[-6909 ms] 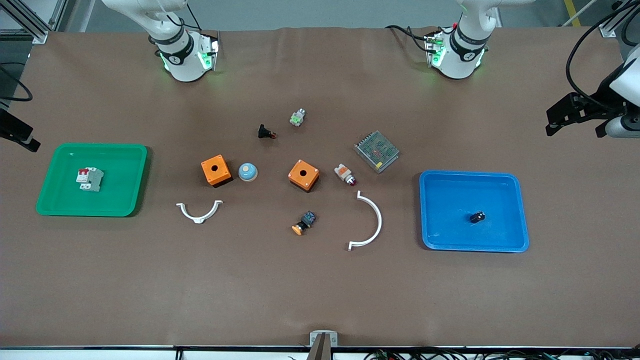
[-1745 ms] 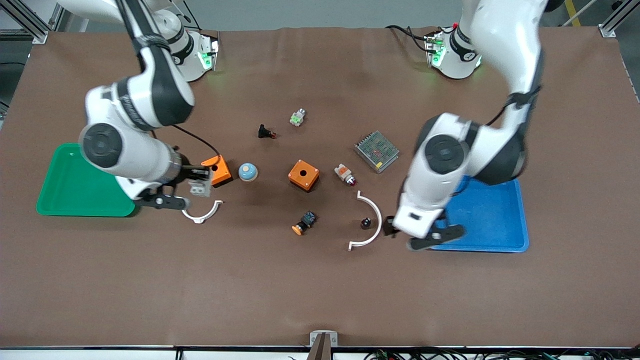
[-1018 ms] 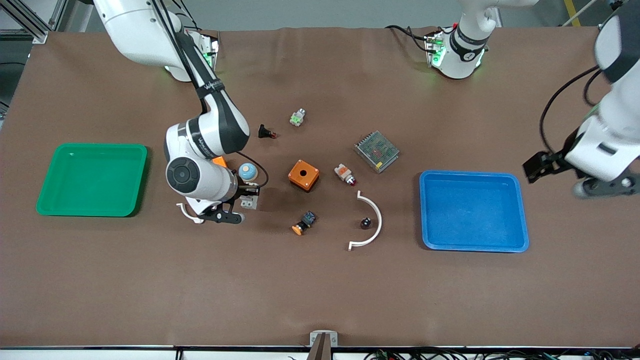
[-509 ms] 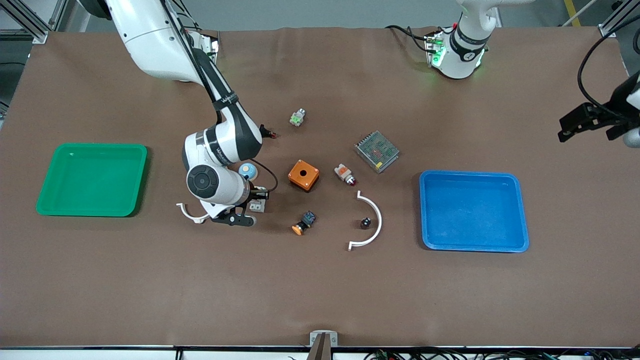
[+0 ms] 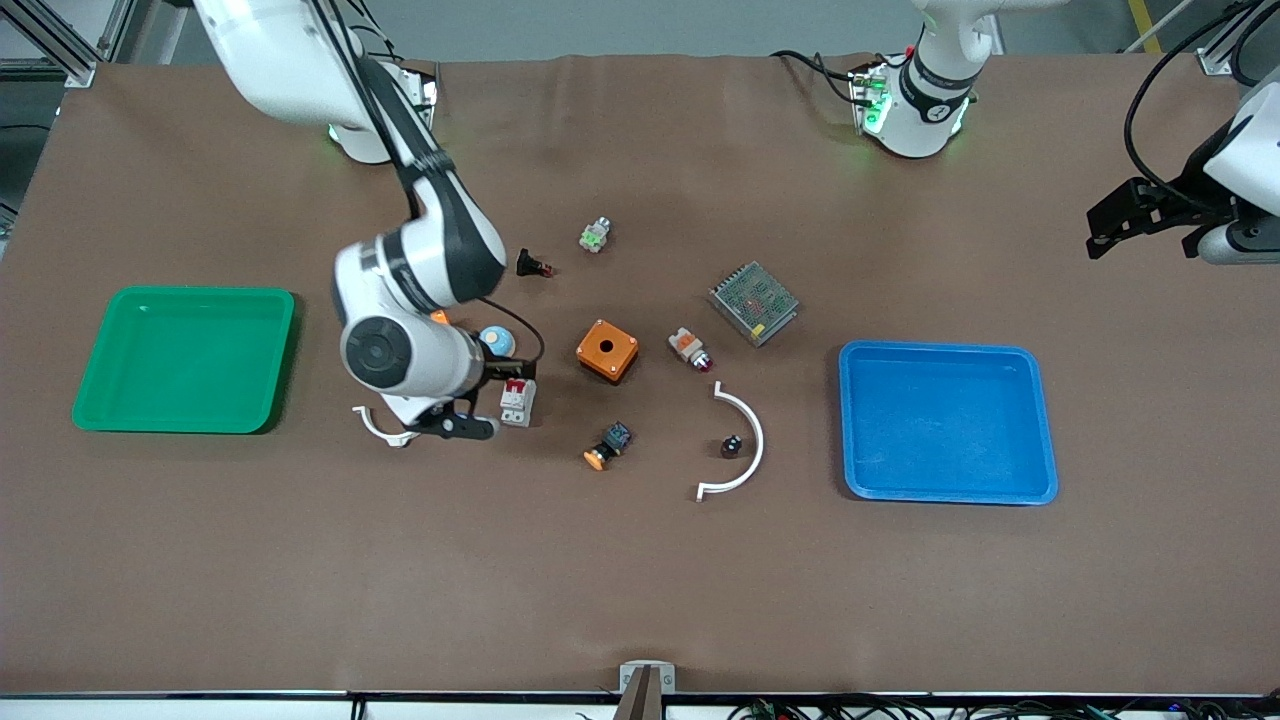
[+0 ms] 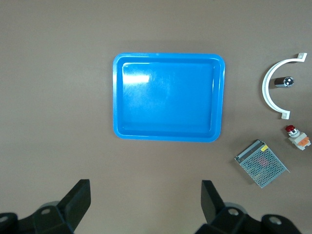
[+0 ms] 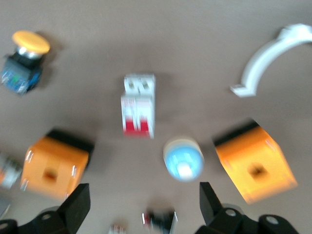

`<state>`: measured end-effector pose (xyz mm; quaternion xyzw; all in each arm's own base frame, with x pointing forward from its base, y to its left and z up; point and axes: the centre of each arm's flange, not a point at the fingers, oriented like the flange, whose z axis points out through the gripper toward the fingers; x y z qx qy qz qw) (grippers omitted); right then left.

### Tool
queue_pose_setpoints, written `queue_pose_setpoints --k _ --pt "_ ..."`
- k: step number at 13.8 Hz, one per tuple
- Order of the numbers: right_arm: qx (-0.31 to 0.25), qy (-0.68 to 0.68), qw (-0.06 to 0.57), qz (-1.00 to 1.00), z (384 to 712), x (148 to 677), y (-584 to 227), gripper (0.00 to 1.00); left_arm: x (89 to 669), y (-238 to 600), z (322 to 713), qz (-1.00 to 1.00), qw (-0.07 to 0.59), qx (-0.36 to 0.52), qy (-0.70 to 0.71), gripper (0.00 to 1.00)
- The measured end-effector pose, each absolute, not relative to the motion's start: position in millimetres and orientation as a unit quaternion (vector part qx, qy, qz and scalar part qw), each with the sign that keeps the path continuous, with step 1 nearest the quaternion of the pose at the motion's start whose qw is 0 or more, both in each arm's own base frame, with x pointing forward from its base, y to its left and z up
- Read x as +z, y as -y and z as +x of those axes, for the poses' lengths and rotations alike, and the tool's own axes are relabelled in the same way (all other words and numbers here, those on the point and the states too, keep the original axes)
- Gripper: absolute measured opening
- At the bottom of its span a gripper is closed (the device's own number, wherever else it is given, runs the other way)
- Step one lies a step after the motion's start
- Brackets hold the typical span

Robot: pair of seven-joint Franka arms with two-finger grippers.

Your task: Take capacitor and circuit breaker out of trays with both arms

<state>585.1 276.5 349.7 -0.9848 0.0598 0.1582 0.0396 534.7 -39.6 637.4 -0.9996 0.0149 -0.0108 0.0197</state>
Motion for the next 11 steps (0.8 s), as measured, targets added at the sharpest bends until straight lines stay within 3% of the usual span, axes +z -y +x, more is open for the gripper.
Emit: queue_pose_setpoints --k 3,5,7,11 --pt "0.152 -0.069 0.038 -0.985 557 472 -216 1.00 639 49 533 -0.999 0.020 -0.012 -0.023 1.00" --pt "0.125 -0.076 0.025 -0.989 532 526 -173 1.00 639 56 532 -0.999 0.021 -0.013 -0.026 1.00" --pt "0.102 -0.084 0.026 -0.991 521 555 -136 1.00 639 63 531 -0.999 0.021 -0.012 -0.028 1.00" --pt "0.083 -0.092 0.040 -0.991 528 569 -45 1.00 639 65 530 -1.000 -0.001 -0.010 -0.026 1.00"
